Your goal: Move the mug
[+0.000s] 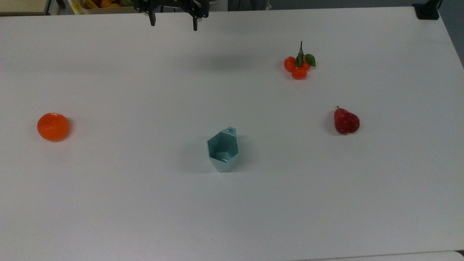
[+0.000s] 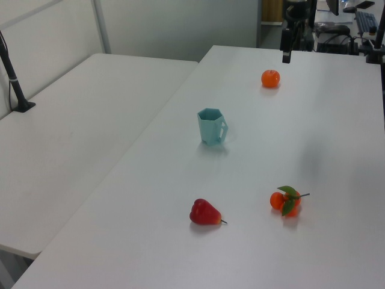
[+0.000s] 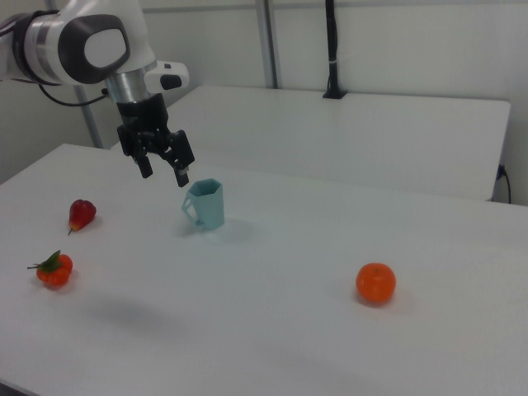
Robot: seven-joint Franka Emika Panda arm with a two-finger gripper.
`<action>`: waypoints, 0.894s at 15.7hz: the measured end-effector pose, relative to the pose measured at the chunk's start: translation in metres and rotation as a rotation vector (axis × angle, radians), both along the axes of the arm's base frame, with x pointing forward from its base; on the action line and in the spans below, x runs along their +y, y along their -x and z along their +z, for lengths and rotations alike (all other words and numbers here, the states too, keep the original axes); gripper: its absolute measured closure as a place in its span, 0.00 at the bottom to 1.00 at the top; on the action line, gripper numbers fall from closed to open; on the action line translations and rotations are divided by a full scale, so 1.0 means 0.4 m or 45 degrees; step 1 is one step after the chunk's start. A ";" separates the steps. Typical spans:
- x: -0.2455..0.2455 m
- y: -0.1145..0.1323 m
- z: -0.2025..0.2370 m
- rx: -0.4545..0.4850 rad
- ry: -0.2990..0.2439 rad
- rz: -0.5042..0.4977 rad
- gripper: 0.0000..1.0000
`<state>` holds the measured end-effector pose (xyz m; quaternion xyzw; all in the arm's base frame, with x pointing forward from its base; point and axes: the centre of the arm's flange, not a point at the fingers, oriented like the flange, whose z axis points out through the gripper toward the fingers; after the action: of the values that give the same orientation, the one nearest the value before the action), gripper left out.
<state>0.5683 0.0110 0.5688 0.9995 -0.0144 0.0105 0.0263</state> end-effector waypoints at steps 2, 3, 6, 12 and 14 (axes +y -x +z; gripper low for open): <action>0.000 0.001 -0.005 0.005 0.002 0.000 0.00; 0.000 0.001 -0.006 0.006 0.002 0.000 0.00; 0.000 0.001 -0.007 0.007 0.002 0.000 0.00; 0.018 -0.033 -0.044 -0.021 -0.001 -0.089 0.00; 0.048 -0.067 -0.080 -0.065 -0.009 -0.161 0.00</action>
<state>0.5949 0.0301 0.5368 0.9961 -0.0782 0.0343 0.0229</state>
